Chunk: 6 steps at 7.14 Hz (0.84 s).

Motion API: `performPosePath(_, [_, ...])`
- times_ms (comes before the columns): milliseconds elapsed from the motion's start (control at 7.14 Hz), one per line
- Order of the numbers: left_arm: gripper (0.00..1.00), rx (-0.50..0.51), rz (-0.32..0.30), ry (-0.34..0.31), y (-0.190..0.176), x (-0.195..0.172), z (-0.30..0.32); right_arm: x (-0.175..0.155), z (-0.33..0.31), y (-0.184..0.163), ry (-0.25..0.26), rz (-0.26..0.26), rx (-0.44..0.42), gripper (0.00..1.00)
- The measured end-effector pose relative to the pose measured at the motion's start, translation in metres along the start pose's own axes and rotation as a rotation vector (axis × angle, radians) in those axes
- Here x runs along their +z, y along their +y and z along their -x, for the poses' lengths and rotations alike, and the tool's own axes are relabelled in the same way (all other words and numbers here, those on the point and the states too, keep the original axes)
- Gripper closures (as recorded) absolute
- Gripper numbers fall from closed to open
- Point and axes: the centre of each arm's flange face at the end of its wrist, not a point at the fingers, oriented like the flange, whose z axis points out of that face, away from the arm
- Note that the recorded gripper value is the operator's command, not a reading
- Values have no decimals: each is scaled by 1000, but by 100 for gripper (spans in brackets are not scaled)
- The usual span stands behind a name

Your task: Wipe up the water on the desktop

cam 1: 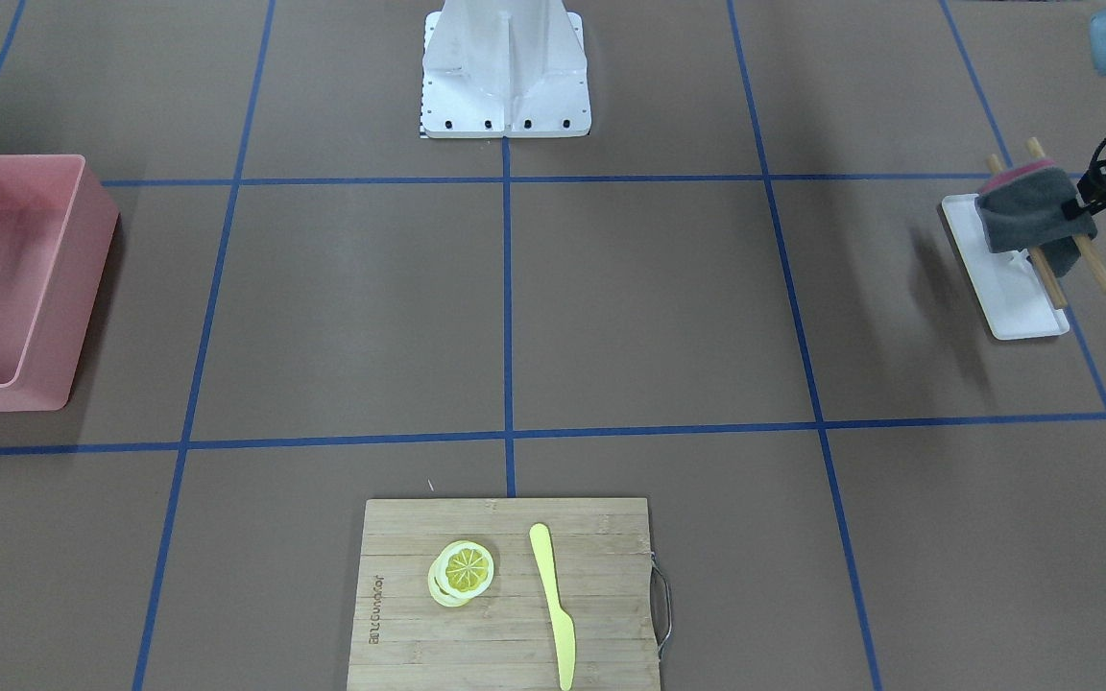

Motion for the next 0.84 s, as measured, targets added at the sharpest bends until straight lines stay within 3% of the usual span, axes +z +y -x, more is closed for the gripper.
performPosePath(560, [100,4,-3,18,5,-6,-5,-1,2,-2,0,-4,-2,0])
performPosePath(840, [100,-12,38,136,2,-25,-39,-3,29,-26,-13,-19,27,0])
